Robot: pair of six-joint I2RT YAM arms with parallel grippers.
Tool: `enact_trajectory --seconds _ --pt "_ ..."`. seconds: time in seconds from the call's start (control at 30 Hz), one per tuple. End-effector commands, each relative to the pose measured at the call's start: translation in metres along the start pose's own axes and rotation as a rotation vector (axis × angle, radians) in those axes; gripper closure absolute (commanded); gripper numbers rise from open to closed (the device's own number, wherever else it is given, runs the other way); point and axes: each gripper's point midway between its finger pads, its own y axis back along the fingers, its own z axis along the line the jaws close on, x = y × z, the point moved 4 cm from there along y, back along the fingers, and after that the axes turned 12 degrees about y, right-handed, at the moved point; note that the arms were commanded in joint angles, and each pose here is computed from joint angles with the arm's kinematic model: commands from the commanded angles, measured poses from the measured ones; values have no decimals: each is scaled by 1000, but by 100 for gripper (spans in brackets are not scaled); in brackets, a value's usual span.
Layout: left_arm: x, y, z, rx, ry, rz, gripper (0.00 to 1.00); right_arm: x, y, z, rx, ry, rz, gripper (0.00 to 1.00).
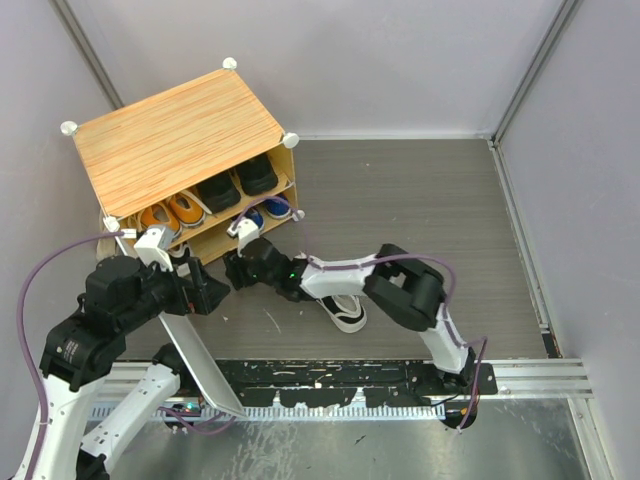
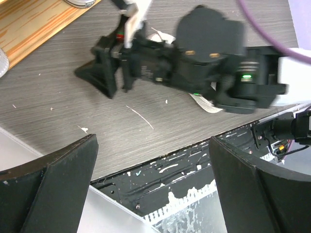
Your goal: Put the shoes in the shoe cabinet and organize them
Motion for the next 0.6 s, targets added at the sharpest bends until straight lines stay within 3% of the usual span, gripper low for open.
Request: enact_trajectory --seconds 0.0,0.2,0.33,0.57 --pt "-13 12 -10 45 -43 -65 2 -45 71 -25 148 14 -10 39" --pt "-18 20 -7 5 -63 -92 2 -4 163 -66 339 76 237 29" --pt "-20 23 -11 39 -86 -105 2 27 222 -80 397 30 402 26" --pt "-18 19 -15 91 -103 -113 2 61 277 -82 418 -92 514 26"
